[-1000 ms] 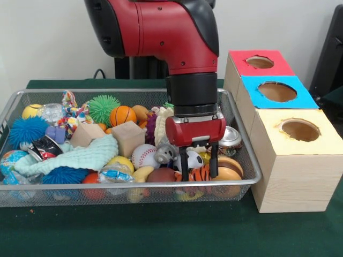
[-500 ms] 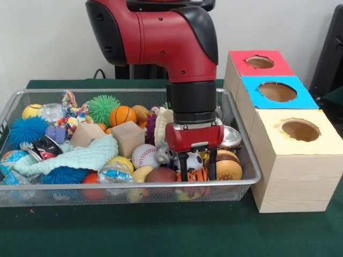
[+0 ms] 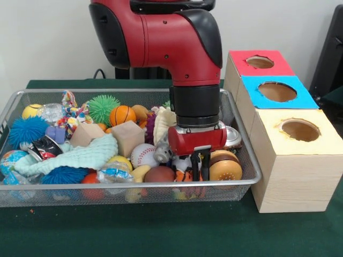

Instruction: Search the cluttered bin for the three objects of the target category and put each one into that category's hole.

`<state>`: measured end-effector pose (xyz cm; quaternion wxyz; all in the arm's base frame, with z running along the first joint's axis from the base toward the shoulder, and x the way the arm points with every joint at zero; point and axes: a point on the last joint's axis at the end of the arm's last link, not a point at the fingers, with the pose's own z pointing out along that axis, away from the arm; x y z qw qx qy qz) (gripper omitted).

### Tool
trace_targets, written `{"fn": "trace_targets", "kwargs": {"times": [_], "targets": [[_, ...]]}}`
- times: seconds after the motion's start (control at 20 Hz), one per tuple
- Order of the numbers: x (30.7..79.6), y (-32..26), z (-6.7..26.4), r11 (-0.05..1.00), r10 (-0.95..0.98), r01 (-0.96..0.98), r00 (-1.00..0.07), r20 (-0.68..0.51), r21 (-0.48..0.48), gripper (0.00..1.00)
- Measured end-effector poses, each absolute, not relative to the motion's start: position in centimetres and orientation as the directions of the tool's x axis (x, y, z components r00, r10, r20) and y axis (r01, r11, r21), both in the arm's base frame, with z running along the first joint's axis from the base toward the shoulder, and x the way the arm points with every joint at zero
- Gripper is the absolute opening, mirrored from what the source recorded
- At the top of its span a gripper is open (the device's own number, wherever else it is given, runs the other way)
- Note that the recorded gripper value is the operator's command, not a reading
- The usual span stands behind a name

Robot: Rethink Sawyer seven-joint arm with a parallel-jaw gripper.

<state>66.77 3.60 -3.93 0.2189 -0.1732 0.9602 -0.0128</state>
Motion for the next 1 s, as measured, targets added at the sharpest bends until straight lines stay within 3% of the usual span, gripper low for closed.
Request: {"fn": "trace_targets", "kwargs": {"times": [0.3,0.5,0.65,1.0], "targets": [[65.9,4.2,-1.5,0.948,-0.317,-0.31,-0.923,-0.216,-0.068,0.0],[63.9,3.8,2.4,0.956,-0.289,-0.291,-0.956,0.046,-0.04,0.0],[62.8,3.1,4.2,0.959,-0.274,-0.282,-0.95,0.147,-0.032,0.0],[61.3,2.1,8.4,0.972,-0.225,-0.232,-0.956,0.19,-0.017,0.0]]}}
